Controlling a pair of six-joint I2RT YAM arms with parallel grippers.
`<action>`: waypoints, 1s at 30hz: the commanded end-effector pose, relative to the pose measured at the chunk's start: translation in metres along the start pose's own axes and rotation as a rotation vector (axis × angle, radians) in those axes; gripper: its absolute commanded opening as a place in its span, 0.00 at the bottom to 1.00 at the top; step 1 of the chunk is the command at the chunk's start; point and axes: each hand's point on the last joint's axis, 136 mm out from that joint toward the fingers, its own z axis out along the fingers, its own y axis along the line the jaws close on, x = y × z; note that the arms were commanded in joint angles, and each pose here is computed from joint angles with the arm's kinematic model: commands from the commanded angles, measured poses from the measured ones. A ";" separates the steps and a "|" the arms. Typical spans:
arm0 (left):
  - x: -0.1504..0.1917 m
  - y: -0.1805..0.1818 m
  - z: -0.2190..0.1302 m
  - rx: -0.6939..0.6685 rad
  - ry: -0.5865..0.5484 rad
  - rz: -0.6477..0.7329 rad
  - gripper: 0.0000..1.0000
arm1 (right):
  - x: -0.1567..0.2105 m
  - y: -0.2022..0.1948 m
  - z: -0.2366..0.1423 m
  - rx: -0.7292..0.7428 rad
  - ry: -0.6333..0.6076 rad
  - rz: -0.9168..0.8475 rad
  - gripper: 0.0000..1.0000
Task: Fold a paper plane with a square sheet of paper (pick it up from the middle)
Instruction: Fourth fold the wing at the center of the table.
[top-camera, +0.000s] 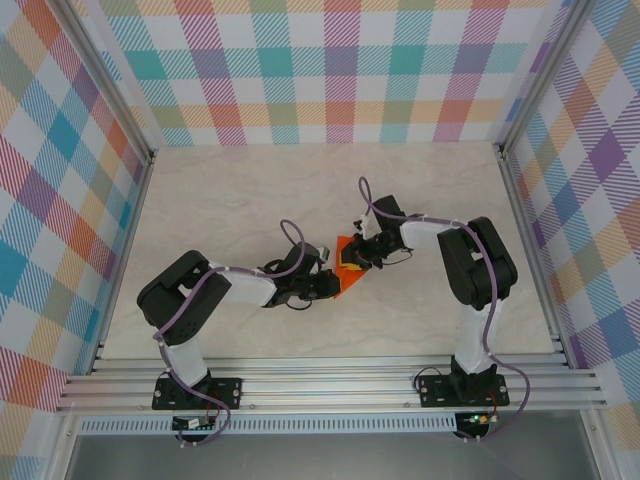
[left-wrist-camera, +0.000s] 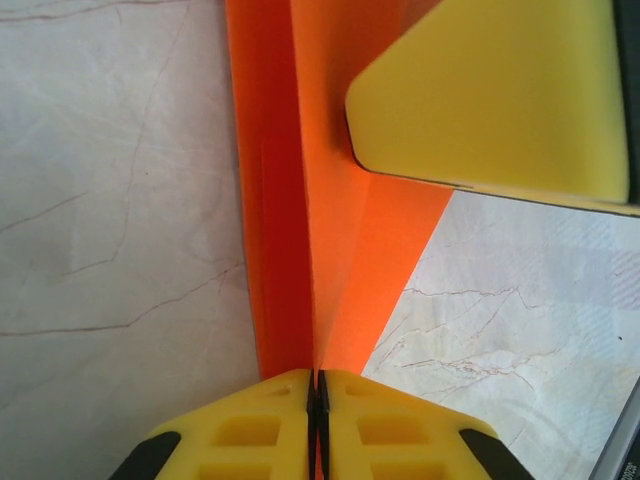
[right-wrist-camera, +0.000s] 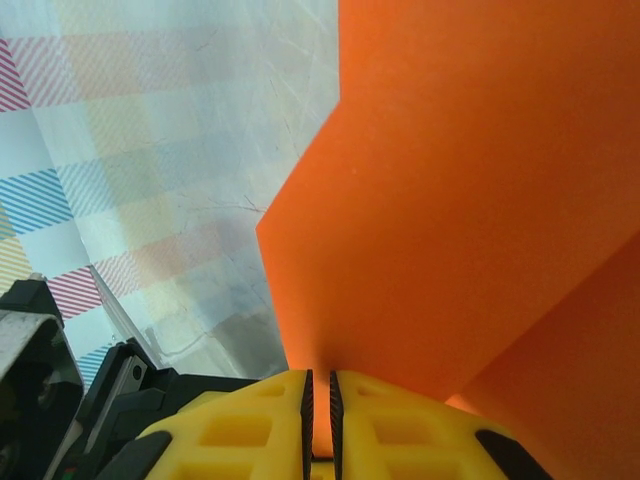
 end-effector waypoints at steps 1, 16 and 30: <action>0.016 0.035 -0.004 -0.108 0.052 -0.051 0.13 | -0.005 0.004 0.004 -0.002 -0.001 -0.023 0.15; 0.019 0.036 -0.008 -0.124 0.071 -0.032 0.06 | -0.010 -0.018 0.010 0.084 -0.012 0.020 0.14; 0.027 0.043 -0.008 -0.145 0.088 -0.065 0.05 | -0.004 -0.037 0.019 0.133 0.024 0.054 0.14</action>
